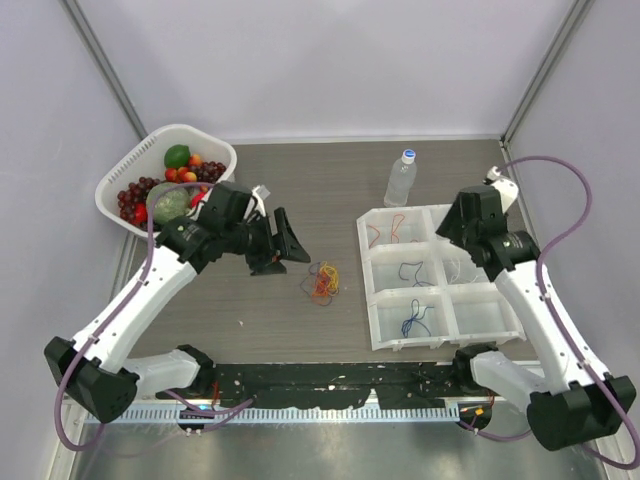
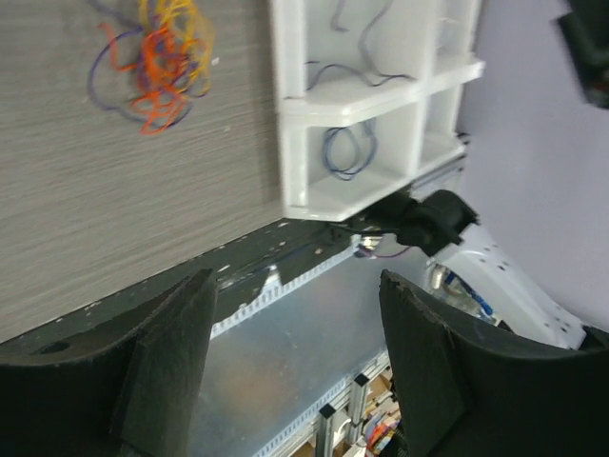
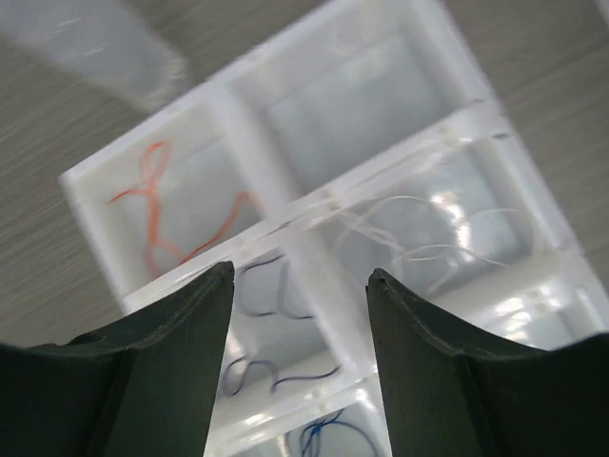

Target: Untangle the cables

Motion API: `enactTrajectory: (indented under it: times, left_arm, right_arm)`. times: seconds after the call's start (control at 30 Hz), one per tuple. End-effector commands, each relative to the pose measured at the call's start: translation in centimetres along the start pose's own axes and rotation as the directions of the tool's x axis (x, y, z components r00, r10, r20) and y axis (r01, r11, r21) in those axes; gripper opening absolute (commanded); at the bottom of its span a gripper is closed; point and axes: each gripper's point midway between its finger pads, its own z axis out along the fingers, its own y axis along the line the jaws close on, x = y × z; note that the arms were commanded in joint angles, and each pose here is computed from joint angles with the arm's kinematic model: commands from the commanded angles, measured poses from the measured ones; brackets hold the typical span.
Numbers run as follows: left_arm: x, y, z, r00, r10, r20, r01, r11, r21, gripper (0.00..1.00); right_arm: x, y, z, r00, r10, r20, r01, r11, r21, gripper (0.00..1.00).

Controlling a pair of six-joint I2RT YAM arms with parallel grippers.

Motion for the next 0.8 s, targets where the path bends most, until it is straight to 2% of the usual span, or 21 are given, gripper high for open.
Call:
enactTrajectory:
  times: [0.0,0.07,0.13,0.23,0.27,0.43,0.6,0.77]
  left_arm:
    - [-0.1,2.5,1.8,0.998,-0.029,0.048,0.031,0.999,-0.037,0.69]
    - [0.0,4.1,3.0,0.997,-0.048,0.057,0.052,0.996,-0.071,0.63]
    - [-0.2,5.2,4.2,0.994,-0.079,0.078,0.086,0.993,-0.081,0.58]
    - [-0.4,7.0,6.3,0.987,-0.121,0.110,0.132,0.987,-0.095,0.55]
    - [-0.3,8.0,6.9,0.985,-0.127,0.113,0.140,0.983,-0.117,0.54]
    - [0.4,11.2,10.6,0.982,-0.185,0.042,0.190,0.967,-0.172,0.49]
    - [0.6,12.5,13.2,0.970,-0.245,0.009,0.242,0.951,-0.194,0.52]
    - [1.1,14.1,14.9,0.956,-0.294,-0.001,0.286,0.930,-0.230,0.43]
  right_arm:
    - [1.6,9.9,-5.2,0.987,-0.159,0.020,0.150,0.872,-0.467,0.62]
    - [4.9,14.6,-7.7,0.975,-0.223,-0.018,0.155,0.731,-0.665,0.61]
    - [8.3,18.0,-9.9,0.967,-0.247,-0.069,0.105,0.626,-0.772,0.59]
    - [12.3,21.9,-11.9,0.954,-0.288,-0.087,0.076,0.510,-0.857,0.53]
    - [14.4,22.8,-12.3,0.938,-0.334,-0.098,0.084,0.492,-0.867,0.52]
    - [18.0,24.9,-13.1,0.894,-0.436,-0.102,0.123,0.457,-0.881,0.51]
    - [17.4,24.6,-12.9,0.881,-0.470,-0.050,0.194,0.456,-0.869,0.52]
    - [16.7,23.6,-13.2,0.881,-0.473,-0.029,0.220,0.462,-0.859,0.52]
